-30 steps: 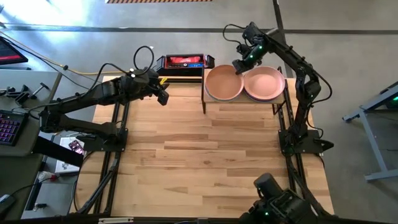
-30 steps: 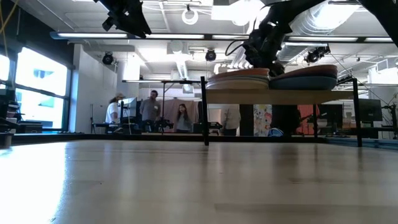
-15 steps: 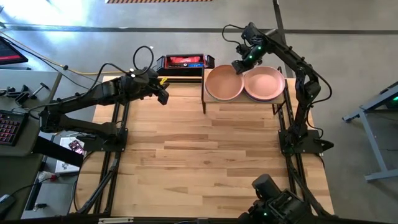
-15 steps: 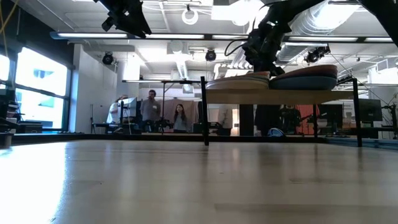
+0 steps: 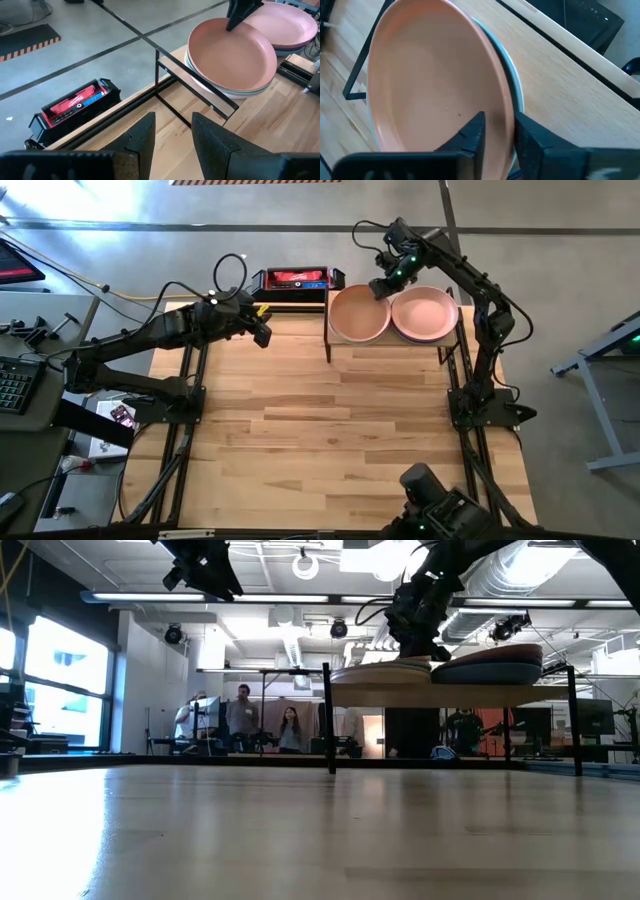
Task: Place and stack plates onto a shelf
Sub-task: Stack the brown plate on top of the light blue plate on the shelf
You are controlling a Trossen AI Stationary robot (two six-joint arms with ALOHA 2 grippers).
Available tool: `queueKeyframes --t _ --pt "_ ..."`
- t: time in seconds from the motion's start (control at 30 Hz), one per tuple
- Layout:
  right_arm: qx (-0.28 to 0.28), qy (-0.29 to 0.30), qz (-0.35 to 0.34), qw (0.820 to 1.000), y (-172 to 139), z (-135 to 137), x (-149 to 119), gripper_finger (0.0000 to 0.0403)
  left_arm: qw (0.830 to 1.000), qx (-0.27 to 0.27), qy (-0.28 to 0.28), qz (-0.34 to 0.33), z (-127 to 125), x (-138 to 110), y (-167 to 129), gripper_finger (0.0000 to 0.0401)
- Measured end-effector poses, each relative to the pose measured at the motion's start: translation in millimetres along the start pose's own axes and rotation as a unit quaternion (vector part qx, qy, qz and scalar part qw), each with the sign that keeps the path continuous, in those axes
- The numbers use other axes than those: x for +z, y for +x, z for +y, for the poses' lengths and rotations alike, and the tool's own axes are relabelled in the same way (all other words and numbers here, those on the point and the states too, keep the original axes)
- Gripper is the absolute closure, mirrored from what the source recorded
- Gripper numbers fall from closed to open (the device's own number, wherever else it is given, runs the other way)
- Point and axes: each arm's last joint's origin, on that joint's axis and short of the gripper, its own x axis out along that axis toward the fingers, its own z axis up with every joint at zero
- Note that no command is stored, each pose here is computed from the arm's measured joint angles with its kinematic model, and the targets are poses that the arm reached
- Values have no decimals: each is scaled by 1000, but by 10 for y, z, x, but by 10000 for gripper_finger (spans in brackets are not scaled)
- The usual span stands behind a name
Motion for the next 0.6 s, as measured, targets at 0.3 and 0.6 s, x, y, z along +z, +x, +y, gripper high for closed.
queueKeyframes --t 0.3,0.6 --pt "-6 13 -12 1000 -84 -91 19 293 1000 1 0 0 0 0 0 284" --pt "-9 32 -12 999 -305 -83 -2 292 1000 1 0 0 1 0 0 284"
